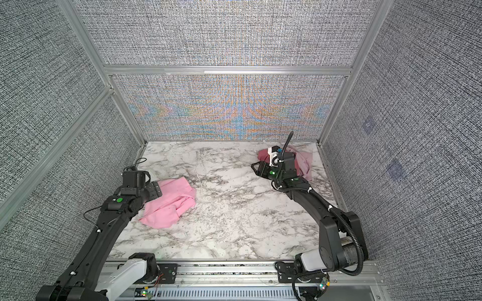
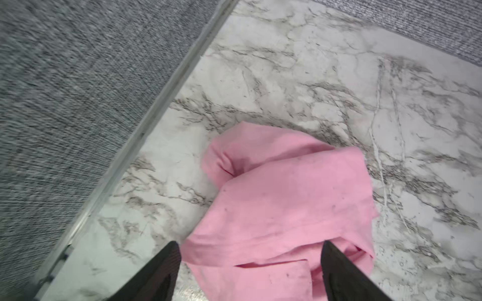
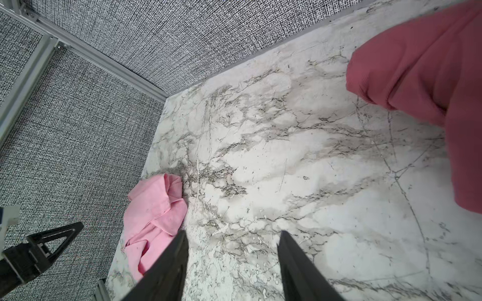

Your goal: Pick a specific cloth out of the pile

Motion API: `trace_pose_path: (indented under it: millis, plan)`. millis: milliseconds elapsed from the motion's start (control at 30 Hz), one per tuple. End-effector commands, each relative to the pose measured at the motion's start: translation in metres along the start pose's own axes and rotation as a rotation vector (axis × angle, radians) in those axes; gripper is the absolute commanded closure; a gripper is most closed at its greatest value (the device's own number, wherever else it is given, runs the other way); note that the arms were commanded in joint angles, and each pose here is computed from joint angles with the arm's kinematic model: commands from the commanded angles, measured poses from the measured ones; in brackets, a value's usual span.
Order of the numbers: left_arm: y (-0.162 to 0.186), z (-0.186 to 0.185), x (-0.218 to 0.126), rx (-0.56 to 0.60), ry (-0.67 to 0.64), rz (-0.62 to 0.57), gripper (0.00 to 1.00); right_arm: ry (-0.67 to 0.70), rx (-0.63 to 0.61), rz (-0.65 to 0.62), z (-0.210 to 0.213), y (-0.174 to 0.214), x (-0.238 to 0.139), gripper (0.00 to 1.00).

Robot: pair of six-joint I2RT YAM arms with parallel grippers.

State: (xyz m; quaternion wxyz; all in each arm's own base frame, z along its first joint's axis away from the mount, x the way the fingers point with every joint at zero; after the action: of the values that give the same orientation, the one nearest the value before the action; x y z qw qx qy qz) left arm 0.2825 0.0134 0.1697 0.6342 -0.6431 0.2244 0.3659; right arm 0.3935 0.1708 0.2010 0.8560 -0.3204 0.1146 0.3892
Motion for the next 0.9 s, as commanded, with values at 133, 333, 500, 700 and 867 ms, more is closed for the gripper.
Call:
trace_pose_path:
  millis: [133,333,500,700,867]
  plan:
    - [0.012,-0.031,0.046,0.005,0.127,0.058,0.26,0.001,0.005,-0.021,-0.002,-0.003,0.006,0.43]
    - [0.015,-0.027,0.082,-0.038,0.032,0.138,0.32,0.023,0.022,-0.009,-0.012,0.0,0.014,0.43]
    - [0.009,-0.038,0.109,-0.022,0.055,0.147,0.32,0.035,0.027,0.007,-0.016,0.0,0.02,0.43]
    - [-0.008,-0.057,0.134,0.027,0.123,0.112,0.33,0.053,0.021,0.013,-0.018,-0.001,0.021,0.43]
    - [-0.028,-0.083,0.145,0.124,0.167,0.055,0.33,0.067,0.017,0.001,-0.02,-0.005,0.021,0.42]
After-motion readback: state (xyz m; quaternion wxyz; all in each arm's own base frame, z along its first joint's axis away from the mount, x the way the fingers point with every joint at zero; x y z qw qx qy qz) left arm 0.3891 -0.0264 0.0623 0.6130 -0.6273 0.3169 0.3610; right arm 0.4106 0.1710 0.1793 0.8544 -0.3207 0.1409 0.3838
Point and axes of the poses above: each gripper's point midway between its finger pads, its own x axis out along the fingers, its own z axis along the line the jaws close on, y = z × x, the point moved 1 cm from there along -x, back along the fingers, and after that the axes turned 13 degrees about x, right-handed, at the moved point
